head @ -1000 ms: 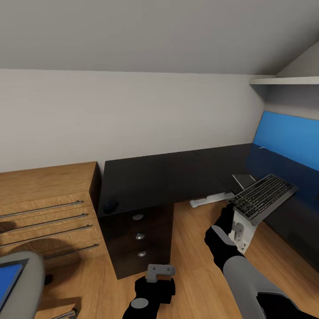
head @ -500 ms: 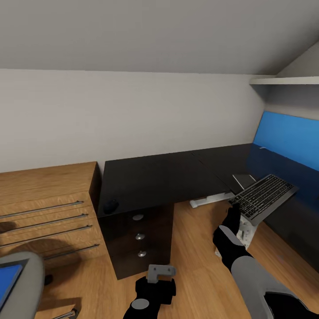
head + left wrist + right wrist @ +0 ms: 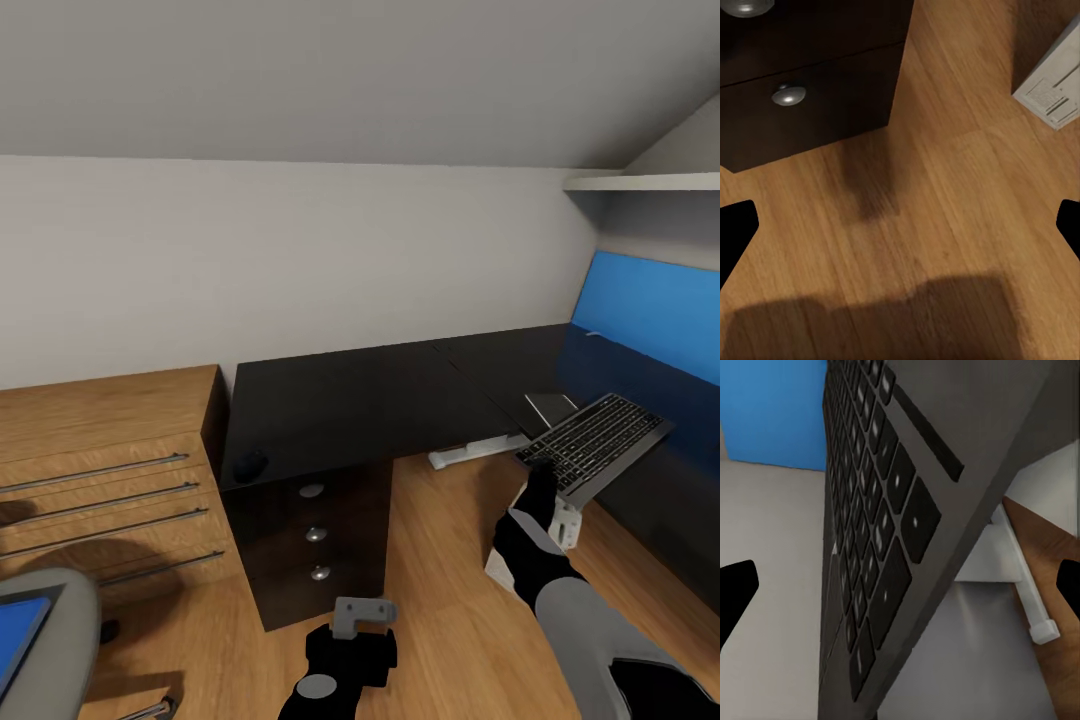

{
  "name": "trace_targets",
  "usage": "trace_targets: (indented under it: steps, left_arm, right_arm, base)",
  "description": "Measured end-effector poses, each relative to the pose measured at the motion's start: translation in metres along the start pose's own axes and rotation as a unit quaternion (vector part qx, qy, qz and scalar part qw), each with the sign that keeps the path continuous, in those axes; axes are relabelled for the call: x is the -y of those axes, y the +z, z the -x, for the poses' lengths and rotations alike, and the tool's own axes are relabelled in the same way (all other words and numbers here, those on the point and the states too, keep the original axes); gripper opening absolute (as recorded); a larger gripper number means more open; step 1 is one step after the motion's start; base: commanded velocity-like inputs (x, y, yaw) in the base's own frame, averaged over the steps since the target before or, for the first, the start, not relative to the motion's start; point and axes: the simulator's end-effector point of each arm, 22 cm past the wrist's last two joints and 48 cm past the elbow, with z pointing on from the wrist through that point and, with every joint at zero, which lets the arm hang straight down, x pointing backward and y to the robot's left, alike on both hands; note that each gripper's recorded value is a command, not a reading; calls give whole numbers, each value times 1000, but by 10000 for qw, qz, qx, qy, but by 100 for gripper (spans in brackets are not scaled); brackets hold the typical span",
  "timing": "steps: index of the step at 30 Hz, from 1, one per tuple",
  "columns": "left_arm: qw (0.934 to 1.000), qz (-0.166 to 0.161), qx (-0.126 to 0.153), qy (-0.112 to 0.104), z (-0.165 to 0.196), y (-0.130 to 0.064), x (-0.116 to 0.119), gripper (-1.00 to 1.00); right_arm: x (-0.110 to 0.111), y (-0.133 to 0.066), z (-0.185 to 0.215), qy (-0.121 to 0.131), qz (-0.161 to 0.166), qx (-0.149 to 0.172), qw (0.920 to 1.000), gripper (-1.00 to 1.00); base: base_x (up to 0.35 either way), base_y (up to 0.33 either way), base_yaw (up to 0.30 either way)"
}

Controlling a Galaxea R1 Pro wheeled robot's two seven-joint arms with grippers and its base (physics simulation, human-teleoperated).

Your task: In the bedroom, organize the workspace by keeping the computer under the desk, ensuring the monitor is on the desk, placing the keyboard on the desk next to the monitor, placing the mouse on the desk next to the keyboard, moving the folder from the swivel chair onto the desk next to the mouse, stacking the notebook on top of the folder with the pen on top of the notebook, and positioning the swivel chair next to the desk.

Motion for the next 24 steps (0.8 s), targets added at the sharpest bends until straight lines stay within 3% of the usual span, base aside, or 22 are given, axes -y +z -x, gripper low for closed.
trace_targets:
  steps: [11, 24]
  left_arm:
    - [10000, 0, 0, 0, 0, 0, 0, 100]
    - [10000, 0, 0, 0, 0, 0, 0, 100]
  right_arm:
    - [4, 5, -4, 191, -93, -219, 9995, 100]
    - [5, 5, -9, 212, -105, -345, 9991, 100]
  base:
    - [0, 0, 0]
    - [0, 0, 0]
